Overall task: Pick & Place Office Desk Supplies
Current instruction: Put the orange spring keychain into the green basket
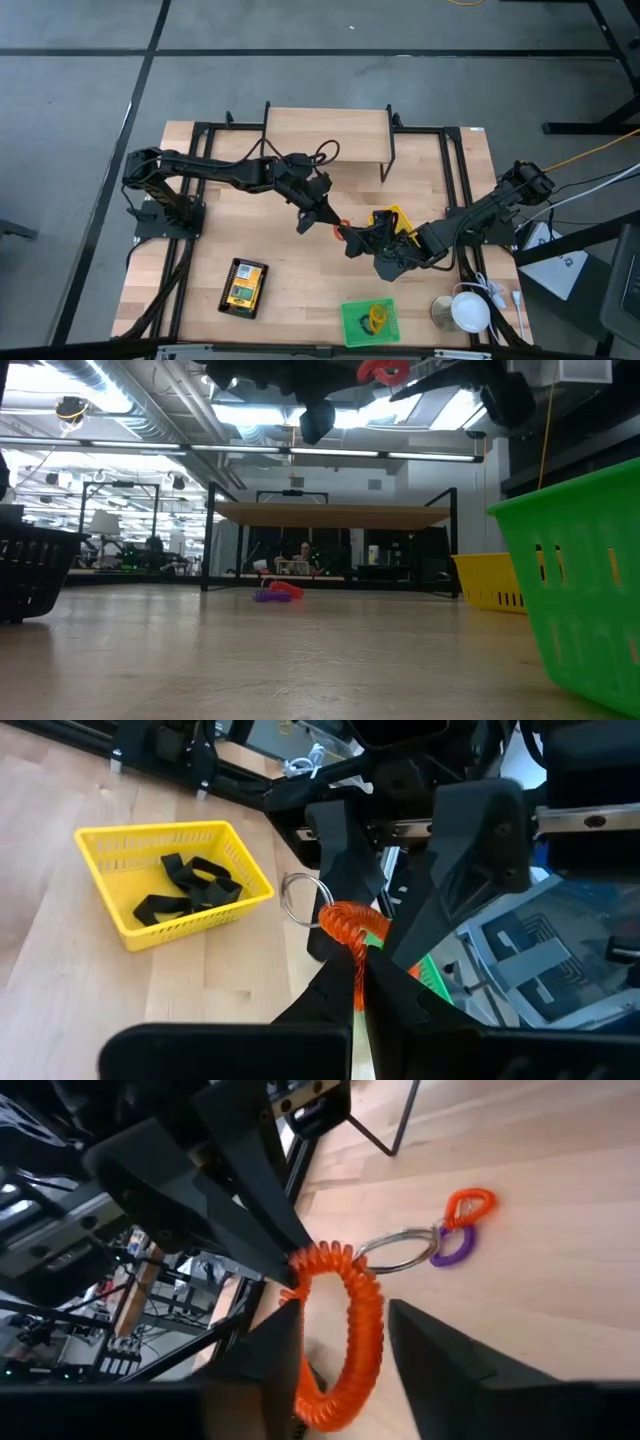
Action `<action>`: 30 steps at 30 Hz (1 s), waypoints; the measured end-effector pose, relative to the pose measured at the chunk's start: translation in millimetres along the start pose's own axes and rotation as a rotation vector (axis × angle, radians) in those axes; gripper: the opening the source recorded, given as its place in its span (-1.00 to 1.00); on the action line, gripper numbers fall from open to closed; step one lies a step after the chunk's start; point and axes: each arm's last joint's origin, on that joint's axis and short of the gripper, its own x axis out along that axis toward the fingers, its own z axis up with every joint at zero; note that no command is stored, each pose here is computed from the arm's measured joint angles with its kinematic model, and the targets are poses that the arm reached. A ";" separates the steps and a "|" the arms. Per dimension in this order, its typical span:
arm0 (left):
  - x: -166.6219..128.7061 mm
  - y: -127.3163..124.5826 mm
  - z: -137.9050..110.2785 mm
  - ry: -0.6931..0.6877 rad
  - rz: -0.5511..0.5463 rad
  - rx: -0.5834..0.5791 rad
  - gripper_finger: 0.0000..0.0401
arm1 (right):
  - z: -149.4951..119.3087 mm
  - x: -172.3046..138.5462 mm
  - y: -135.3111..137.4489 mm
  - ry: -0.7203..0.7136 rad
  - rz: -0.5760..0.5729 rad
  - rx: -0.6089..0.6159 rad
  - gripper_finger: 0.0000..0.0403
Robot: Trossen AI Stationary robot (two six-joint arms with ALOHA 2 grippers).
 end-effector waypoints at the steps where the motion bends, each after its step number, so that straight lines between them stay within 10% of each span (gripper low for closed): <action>1: 0.0 0.0 -0.1 0.001 0.000 -0.001 -0.97 | 0.8 1.4 0.1 0.009 -0.002 -0.001 -0.25; 9: -2.7 6.1 -1.8 0.027 0.026 0.012 -0.97 | 2.1 4.4 0.3 0.045 -0.005 -0.015 -0.90; 30: -29.0 44.0 6.2 0.052 -0.023 0.019 -0.01 | 2.1 6.8 0.0 0.111 -0.009 -0.030 -0.93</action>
